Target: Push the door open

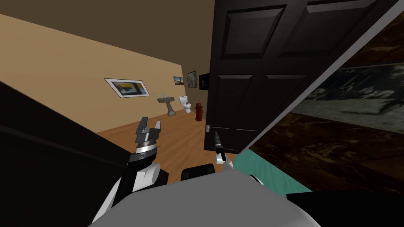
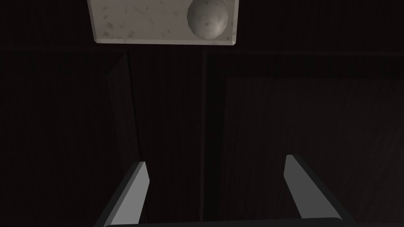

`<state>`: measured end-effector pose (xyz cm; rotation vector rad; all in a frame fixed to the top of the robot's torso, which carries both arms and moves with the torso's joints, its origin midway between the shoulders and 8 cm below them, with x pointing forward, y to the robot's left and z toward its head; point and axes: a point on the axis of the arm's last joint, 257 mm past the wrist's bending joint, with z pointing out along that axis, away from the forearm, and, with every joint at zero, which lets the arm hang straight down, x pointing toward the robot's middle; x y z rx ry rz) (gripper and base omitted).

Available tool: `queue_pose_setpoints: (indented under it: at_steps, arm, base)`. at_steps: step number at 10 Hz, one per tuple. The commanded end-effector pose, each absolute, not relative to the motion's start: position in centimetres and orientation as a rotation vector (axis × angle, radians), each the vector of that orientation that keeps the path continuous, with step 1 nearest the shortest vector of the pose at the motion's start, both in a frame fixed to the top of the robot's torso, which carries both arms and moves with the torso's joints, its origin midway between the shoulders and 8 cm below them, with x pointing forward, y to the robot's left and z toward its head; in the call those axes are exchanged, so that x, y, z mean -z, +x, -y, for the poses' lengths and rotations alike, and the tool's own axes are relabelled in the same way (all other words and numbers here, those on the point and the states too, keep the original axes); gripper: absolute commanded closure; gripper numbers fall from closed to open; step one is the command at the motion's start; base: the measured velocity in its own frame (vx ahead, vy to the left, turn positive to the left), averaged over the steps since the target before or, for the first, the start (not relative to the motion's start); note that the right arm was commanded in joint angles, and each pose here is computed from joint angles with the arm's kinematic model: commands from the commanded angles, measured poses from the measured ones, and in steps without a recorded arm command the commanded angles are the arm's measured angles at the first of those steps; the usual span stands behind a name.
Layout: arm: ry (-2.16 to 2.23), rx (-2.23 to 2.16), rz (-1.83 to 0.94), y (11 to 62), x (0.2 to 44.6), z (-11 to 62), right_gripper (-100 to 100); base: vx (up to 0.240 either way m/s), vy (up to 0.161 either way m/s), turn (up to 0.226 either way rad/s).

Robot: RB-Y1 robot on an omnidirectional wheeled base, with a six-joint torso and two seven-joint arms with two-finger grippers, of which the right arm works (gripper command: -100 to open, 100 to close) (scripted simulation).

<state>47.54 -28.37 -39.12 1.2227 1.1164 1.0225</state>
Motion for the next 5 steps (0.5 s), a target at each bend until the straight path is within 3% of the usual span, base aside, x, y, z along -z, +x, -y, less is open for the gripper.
queue_pose_setpoints:
  at_steps: [1,5]
  arm:
    - [1.217,-1.044,-1.131,47.5,39.2,26.9,-100]
    - [1.217,-1.103,-1.158,47.3,39.3,23.0,-100]
  base:
    - [-0.035,0.008,-0.133]
    - [-0.046,0.024,-0.144]
